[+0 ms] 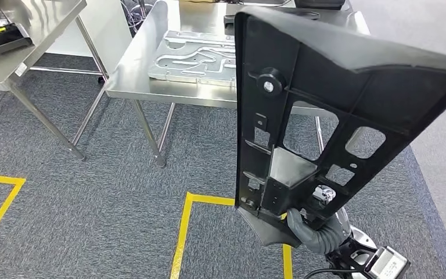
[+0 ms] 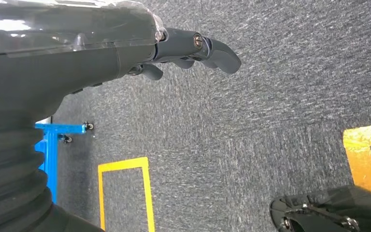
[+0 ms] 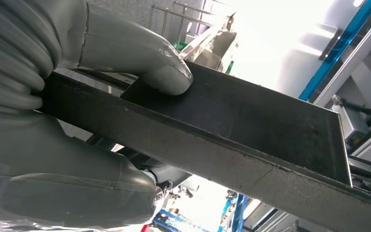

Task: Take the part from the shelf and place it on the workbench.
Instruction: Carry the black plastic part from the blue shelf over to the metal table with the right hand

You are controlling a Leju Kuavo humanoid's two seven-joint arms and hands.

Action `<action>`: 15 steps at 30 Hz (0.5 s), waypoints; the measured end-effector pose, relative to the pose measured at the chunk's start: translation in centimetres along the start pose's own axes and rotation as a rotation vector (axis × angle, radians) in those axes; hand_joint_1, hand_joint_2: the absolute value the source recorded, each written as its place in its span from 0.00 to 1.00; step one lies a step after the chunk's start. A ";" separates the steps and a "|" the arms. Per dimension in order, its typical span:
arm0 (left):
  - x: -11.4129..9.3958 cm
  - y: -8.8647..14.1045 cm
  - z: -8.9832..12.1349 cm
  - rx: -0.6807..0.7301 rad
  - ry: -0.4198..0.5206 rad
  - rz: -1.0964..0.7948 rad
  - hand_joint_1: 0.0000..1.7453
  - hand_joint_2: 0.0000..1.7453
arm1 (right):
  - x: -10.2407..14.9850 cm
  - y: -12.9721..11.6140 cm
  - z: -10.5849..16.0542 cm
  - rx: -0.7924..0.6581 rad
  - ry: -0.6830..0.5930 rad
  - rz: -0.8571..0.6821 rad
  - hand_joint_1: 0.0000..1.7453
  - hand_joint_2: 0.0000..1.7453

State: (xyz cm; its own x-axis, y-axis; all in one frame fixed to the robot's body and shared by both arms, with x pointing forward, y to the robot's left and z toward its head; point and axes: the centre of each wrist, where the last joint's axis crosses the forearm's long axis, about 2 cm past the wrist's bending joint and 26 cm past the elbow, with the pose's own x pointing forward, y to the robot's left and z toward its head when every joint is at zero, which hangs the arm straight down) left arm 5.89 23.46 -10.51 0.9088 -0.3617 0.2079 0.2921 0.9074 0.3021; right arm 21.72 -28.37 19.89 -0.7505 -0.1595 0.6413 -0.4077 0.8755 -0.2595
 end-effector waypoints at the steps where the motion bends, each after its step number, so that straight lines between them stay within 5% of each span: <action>1: 0.0 0.0 0.0 0.000 0.000 0.000 0.00 1.00 | 0.0 0.0 0.0 0.000 -0.001 0.000 1.00 1.00; 15: -0.3 0.2 -0.1 0.018 0.004 -0.018 0.00 1.00 | -0.5 0.4 1.0 -0.011 0.015 -0.031 1.00 1.00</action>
State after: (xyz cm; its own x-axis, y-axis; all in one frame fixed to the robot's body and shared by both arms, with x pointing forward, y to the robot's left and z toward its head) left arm 5.71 23.80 -10.56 0.9047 -0.3771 0.1985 0.3031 0.8968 0.3223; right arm 21.41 -28.41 18.76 -0.7301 -0.1798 0.6593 -0.4244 0.8754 -0.2313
